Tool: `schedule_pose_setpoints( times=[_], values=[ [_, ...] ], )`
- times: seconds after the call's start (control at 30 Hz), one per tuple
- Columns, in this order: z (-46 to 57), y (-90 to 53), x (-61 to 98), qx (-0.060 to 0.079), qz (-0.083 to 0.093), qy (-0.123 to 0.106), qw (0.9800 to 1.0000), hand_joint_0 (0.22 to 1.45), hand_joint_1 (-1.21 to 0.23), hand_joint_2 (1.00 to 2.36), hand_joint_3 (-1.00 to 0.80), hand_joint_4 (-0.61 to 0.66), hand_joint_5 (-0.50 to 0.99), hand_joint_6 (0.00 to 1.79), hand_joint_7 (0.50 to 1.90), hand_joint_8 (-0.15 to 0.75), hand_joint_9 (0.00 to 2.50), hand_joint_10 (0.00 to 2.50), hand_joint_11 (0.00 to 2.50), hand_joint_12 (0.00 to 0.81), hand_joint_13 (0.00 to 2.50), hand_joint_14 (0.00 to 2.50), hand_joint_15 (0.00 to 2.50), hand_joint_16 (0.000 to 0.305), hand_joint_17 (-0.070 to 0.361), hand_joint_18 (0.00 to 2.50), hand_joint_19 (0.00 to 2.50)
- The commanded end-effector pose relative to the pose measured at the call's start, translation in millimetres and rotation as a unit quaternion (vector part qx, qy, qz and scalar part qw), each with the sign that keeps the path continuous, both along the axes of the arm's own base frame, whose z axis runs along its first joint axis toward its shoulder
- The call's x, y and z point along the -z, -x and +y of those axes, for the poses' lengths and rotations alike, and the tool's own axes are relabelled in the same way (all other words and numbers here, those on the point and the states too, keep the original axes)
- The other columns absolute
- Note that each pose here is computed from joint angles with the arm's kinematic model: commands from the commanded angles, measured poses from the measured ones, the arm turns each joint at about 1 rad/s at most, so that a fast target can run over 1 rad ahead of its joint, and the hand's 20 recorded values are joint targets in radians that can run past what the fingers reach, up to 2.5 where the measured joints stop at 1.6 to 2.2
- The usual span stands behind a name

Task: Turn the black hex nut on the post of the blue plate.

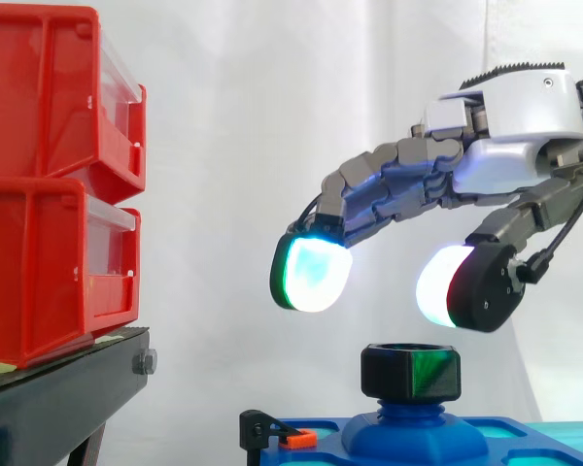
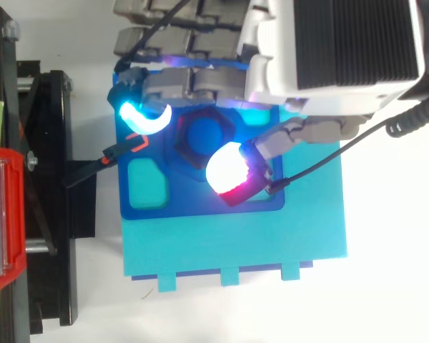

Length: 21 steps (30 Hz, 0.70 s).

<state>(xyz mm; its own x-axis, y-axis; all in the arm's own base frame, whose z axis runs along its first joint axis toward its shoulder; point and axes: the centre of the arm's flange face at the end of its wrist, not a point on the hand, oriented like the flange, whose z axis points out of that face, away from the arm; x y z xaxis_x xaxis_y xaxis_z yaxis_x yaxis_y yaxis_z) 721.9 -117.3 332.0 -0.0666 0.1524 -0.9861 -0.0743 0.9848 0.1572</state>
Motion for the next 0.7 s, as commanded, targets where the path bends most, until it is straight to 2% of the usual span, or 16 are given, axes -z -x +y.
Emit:
schedule_pose_setpoints(
  times=[0.0, 0.13, 0.3, 0.5, 0.53, 0.67],
  values=[
    [3.3, -3.9, 11.1, -0.002, 0.005, -0.002, 1.0000, 0.38, -0.66, 1.00, -0.50, 0.20, -0.25, 0.50, 0.84, 0.216, 0.29, 0.00, 0.19, 0.359, 0.21, 0.00, 0.05, 0.054, 0.122, 0.21, 0.17],
    [5.4, -2.0, 17.8, -0.003, 0.010, -0.003, 0.9999, 0.31, -0.60, 1.00, -0.50, 0.23, -0.25, 0.50, 0.83, 0.251, 0.30, 0.00, 0.17, 0.397, 0.22, 0.00, 0.05, 0.063, 0.141, 0.23, 0.16],
    [5.3, -1.5, 17.0, -0.002, 0.011, -0.003, 0.9999, 0.29, -0.62, 1.00, -0.50, 0.23, -0.25, 0.50, 0.82, 0.256, 0.30, 0.00, 0.16, 0.402, 0.22, 0.00, 0.04, 0.064, 0.143, 0.24, 0.16],
    [3.2, 0.5, 19.6, -0.002, 0.020, -0.003, 0.9998, 0.41, -0.74, 1.00, -0.50, 0.18, -0.25, 0.50, 0.82, 0.204, 0.28, 0.00, 0.17, 0.346, 0.19, 0.00, 0.04, 0.052, 0.117, 0.18, 0.17],
    [2.1, 0.8, 19.7, -0.001, 0.021, -0.002, 0.9998, 0.46, -0.73, 1.00, -0.50, 0.17, -0.25, 0.50, 0.82, 0.188, 0.28, 0.00, 0.17, 0.327, 0.18, 0.00, 0.04, 0.048, 0.109, 0.16, 0.18],
    [-1.2, 1.6, 18.6, 0.001, 0.020, -0.002, 0.9998, 0.50, -0.72, 1.00, -0.50, 0.16, -0.25, 0.50, 0.82, 0.176, 0.27, 0.01, 0.18, 0.312, 0.17, 0.00, 0.05, 0.045, 0.101, 0.14, 0.19]
  ],
)
